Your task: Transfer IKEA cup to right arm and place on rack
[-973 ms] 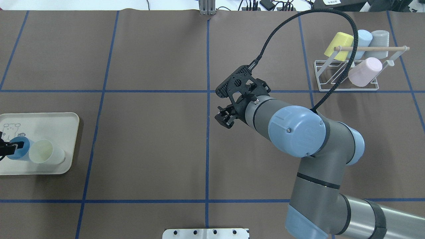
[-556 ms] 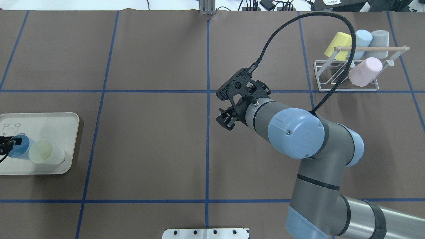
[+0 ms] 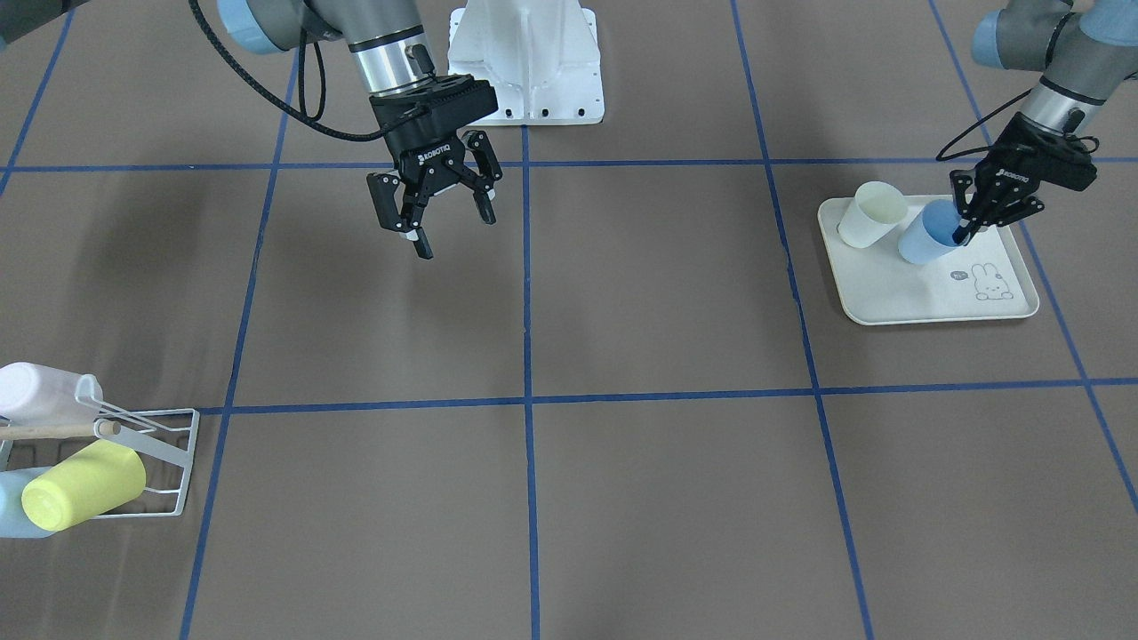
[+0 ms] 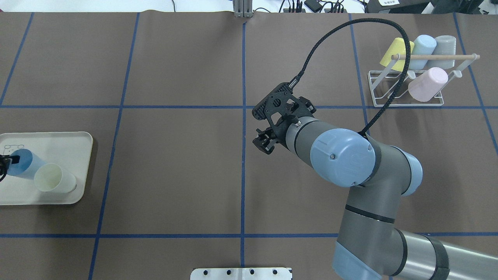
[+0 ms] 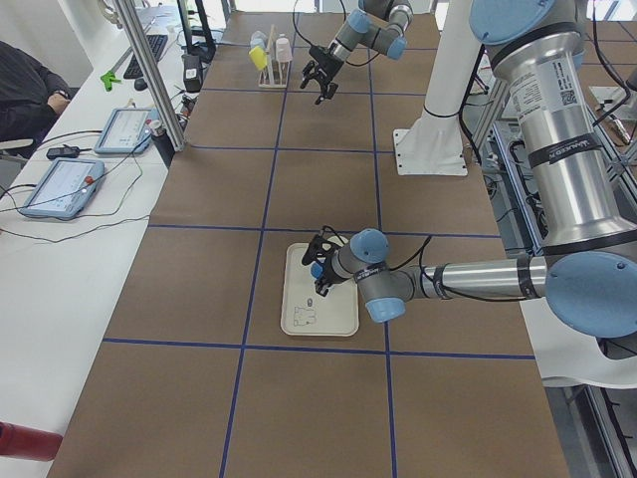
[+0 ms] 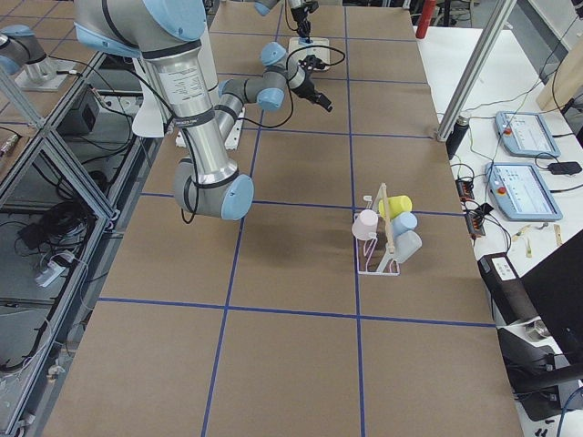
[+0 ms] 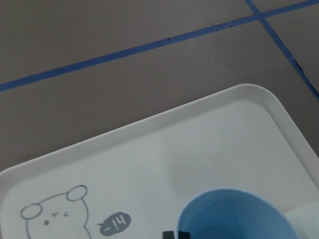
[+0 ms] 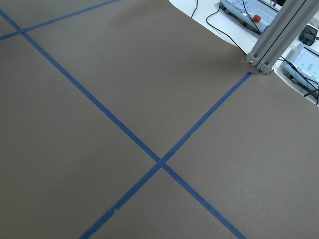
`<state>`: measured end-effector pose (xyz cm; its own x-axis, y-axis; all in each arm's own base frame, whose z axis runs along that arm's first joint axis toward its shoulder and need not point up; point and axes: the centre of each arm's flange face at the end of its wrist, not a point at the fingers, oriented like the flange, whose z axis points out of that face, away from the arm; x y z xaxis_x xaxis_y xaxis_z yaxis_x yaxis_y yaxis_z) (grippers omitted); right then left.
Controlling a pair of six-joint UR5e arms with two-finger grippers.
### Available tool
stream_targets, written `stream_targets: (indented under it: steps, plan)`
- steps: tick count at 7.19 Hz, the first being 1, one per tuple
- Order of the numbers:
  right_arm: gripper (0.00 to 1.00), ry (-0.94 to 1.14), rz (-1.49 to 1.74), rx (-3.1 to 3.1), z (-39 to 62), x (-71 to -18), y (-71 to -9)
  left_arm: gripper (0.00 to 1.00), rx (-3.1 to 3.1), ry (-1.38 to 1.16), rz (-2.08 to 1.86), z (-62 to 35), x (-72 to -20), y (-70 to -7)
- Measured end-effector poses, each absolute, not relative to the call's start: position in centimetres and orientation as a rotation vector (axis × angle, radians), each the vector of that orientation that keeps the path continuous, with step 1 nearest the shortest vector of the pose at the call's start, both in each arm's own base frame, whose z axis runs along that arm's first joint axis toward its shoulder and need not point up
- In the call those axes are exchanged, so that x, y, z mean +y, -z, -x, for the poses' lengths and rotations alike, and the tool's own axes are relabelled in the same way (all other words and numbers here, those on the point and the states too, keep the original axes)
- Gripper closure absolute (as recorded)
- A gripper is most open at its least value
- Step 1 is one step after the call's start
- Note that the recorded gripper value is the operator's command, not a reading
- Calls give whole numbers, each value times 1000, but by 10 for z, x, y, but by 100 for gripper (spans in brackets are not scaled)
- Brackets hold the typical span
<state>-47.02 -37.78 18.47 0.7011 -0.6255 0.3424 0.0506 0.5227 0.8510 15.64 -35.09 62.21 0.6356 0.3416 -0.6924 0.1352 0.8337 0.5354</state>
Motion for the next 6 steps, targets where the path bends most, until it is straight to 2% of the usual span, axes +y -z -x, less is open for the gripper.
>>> stream_targets:
  steps: [3,6]
  plan:
    - [1,439,-955,-684,476,-375,-185,100,926,-84,-697,-94,-382,-586]
    - [1,407,-1026,-714,495,-374,-195,100,1250,139,-614,-98,-405,-472]
